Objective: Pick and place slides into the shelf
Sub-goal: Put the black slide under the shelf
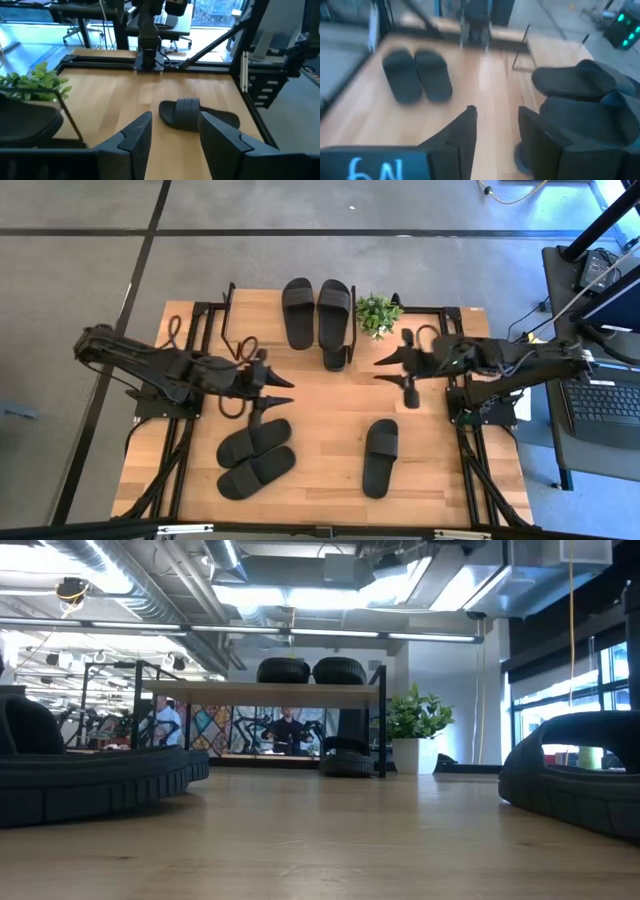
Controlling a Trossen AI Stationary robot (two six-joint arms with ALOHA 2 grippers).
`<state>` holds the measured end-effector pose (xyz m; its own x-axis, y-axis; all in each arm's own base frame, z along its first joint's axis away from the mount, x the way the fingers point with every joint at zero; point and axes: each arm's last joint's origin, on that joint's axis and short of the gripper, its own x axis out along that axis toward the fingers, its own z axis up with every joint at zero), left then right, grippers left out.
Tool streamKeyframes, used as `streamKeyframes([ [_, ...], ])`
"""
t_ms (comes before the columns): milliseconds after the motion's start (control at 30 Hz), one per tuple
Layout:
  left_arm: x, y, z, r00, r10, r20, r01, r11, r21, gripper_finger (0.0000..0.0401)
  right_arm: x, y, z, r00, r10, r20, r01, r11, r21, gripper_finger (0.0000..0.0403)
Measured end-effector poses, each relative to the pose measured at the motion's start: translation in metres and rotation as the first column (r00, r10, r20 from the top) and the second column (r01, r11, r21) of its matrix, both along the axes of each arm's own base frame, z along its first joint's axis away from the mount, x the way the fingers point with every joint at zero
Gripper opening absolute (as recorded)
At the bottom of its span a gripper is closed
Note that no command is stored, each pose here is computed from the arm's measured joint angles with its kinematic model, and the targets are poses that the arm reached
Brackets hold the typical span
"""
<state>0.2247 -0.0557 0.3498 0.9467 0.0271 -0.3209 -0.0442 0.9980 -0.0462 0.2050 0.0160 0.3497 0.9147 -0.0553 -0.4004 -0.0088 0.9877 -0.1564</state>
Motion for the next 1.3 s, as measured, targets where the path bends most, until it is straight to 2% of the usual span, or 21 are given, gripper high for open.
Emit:
streamKeyframes([
  [67, -0.012, -0.001, -0.004, 1.000, -0.001, 0.001, 0.001, 1.000, 0.007, 0.0154, 0.012, 0.009, 0.005, 0.994, -0.029, -0.108, 0.023, 0.998, -0.063, 0.0146],
  [133, -0.025, -0.001, -0.009, 1.000, 0.002, 0.010, -0.002, 1.000, 0.013, 0.0154, 0.021, 0.018, 0.011, 0.971, -0.105, -0.214, 0.076, 0.987, -0.141, 0.0146],
  [200, -0.037, 0.001, -0.018, 1.000, 0.021, 0.021, -0.021, 1.000, 0.007, 0.0154, 0.030, 0.028, 0.020, 0.948, -0.166, -0.272, 0.121, 0.977, -0.177, 0.0146],
  [300, -0.054, 0.005, -0.034, 0.998, 0.054, 0.028, -0.053, 0.998, -0.021, 0.0154, 0.043, 0.048, 0.026, 0.921, -0.174, -0.350, 0.128, 0.980, -0.150, 0.0146],
  [400, -0.067, 0.008, -0.049, 0.997, 0.057, 0.048, -0.054, 0.997, -0.055, 0.0154, 0.052, 0.068, 0.020, 0.884, -0.180, -0.431, 0.142, 0.983, -0.120, 0.0146],
  [567, -0.080, 0.012, -0.074, 0.992, 0.051, 0.120, -0.040, 0.995, -0.087, 0.0154, 0.057, 0.099, -0.009, 0.804, -0.230, -0.549, 0.222, 0.972, -0.082, 0.0146],
  [700, -0.087, 0.014, -0.094, 0.993, 0.050, 0.109, -0.041, 0.996, -0.083, 0.0154, 0.052, 0.129, -0.033, 0.723, -0.287, -0.629, 0.299, 0.950, -0.089, 0.0146],
  [833, -0.089, 0.015, -0.108, 0.995, 0.049, 0.087, -0.043, 0.996, -0.075, 0.0154, 0.050, 0.162, -0.056, 0.693, -0.305, -0.653, 0.325, 0.941, -0.094, 0.0146],
  [1000, -0.090, 0.015, -0.117, 0.997, 0.048, 0.062, -0.044, 0.997, -0.063, 0.0154, 0.051, 0.192, -0.089, 0.650, -0.335, -0.681, 0.320, 0.935, -0.155, 0.0146],
  [1300, -0.090, 0.016, -0.120, 0.998, 0.047, 0.039, -0.045, 0.998, -0.052, 0.0153, 0.059, 0.214, -0.138, 0.561, -0.401, -0.724, 0.328, 0.911, -0.250, 0.0146],
])
